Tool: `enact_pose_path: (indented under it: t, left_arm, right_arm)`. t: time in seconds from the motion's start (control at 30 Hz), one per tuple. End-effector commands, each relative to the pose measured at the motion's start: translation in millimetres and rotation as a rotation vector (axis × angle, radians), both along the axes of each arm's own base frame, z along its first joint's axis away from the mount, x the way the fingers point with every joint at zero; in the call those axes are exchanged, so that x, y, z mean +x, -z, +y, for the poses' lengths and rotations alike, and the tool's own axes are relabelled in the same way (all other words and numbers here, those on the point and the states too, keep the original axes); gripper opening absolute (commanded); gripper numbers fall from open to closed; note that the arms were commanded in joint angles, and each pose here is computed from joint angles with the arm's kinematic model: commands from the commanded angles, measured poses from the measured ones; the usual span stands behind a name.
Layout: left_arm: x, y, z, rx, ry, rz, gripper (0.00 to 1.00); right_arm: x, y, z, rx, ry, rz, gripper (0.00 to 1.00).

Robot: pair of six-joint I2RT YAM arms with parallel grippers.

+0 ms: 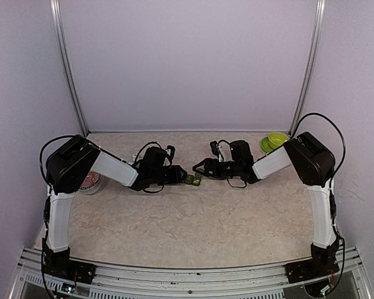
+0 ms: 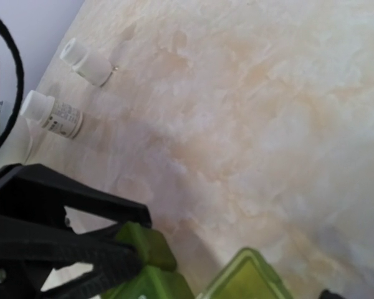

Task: Sort the pills into containers
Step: Close the lid of the pill container on the pill container.

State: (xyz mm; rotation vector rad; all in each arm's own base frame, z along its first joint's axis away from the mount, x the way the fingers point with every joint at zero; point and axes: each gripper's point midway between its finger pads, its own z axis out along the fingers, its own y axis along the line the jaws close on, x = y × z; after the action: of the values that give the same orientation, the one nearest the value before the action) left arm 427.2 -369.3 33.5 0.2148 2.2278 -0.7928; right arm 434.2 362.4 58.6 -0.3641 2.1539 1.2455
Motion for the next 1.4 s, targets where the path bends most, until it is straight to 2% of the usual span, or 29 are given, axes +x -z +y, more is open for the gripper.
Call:
enact_pose_path:
  t: [0.0, 0.1, 0.23, 0.3, 0.57, 1.1, 1.37]
  left_arm:
    - [-22, 52, 12, 0.120, 0.010, 0.123, 0.33]
    - [-22, 50, 12, 0.118, 0.012, 0.121, 0.36]
    - [-21, 41, 14, 0.107, 0.008, 0.108, 0.47]
    - [-21, 37, 14, 0.095, 0.007, 0.103, 0.48]
    - [-27, 34, 16, 0.086, 0.017, 0.119, 0.45]
    - [-31, 37, 16, 0.074, 0.034, 0.150, 0.28]
    - [-32, 38, 13, 0.070, 0.036, 0.160, 0.33]
  right_arm:
    - [7, -15, 3, 0.045, -0.020, -0.047, 0.90]
    - [7, -16, 4, 0.053, -0.028, -0.054, 0.90]
    - [6, -17, 4, 0.058, -0.030, -0.050, 0.90]
    - [5, -16, 4, 0.056, -0.030, -0.048, 0.90]
    - [3, -16, 1, 0.050, -0.025, -0.051, 0.90]
    - [3, -16, 5, 0.066, -0.042, -0.047, 0.89]
    - [-3, -23, 6, 0.100, -0.065, -0.053, 0.88]
